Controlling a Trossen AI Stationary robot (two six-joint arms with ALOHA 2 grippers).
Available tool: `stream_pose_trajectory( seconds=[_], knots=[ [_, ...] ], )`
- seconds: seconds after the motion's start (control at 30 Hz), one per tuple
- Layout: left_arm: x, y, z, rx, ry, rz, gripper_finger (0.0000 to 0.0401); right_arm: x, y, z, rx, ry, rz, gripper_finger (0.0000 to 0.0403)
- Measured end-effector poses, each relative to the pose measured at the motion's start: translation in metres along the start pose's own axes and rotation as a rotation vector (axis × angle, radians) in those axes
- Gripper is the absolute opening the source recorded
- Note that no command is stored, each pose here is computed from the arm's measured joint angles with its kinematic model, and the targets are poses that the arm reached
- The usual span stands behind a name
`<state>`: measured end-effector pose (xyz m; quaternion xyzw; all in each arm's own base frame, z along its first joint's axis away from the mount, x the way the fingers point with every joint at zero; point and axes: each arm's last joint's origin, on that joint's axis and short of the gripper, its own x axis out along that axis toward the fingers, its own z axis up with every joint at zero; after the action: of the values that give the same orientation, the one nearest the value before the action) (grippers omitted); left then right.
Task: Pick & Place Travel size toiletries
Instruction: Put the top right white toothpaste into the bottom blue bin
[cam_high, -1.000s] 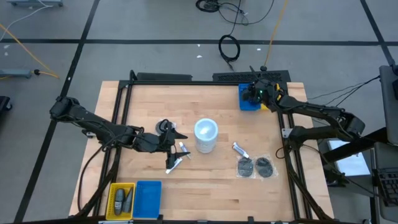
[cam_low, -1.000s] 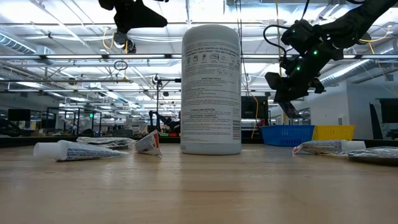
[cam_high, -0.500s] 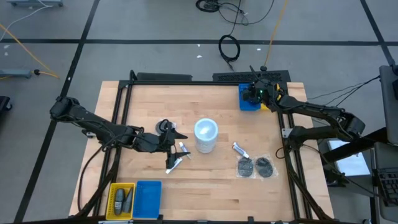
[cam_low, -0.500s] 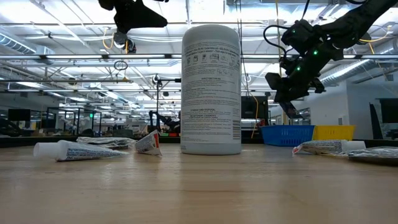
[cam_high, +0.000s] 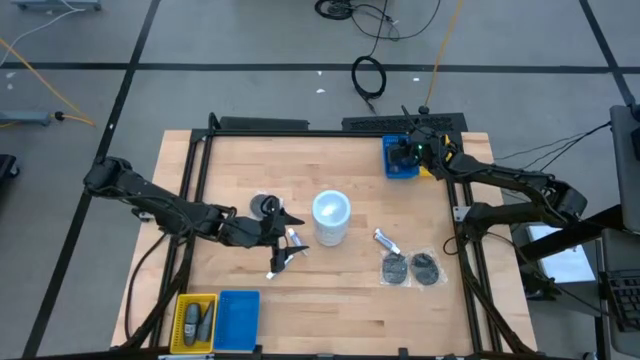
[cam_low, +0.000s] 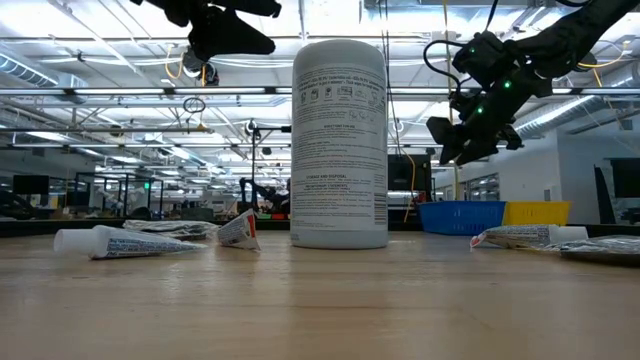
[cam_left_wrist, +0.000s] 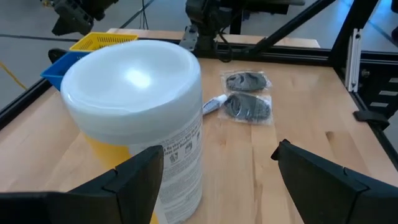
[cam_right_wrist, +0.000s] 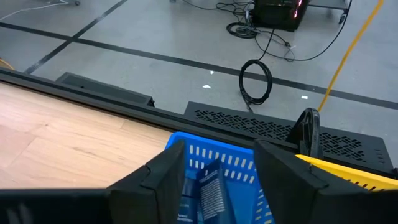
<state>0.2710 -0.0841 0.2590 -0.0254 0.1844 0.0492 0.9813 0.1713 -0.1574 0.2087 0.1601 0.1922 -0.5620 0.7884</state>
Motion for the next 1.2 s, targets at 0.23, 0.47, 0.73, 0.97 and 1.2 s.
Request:
stream_pose_trajectory(
  seconds=[0.23,0.47,0.73,0.97,1.2],
  knots=[
    [0.0,0.0,0.0,0.0,0.002,0.0,0.031,0.0,0.003,-0.001,0.011,0.026,0.095,0.019],
    [0.0,0.0,0.0,-0.002,0.002,-0.001,0.031,-0.008,0.023,-0.001,-0.006,0.084,0.477,0.0186],
    [-0.001,-0.002,-0.001,-0.001,0.004,-0.016,0.031,-0.037,0.061,-0.02,-0.116,0.168,0.746,0.0184],
    [-0.003,-0.008,-0.002,0.003,0.005,-0.038,0.031,-0.069,0.088,-0.042,-0.209,0.248,0.895,0.0175],
    [-0.005,-0.012,-0.002,0.005,0.005,-0.052,0.031,-0.1,0.1,-0.063,-0.261,0.363,0.984,0.0171]
  ],
)
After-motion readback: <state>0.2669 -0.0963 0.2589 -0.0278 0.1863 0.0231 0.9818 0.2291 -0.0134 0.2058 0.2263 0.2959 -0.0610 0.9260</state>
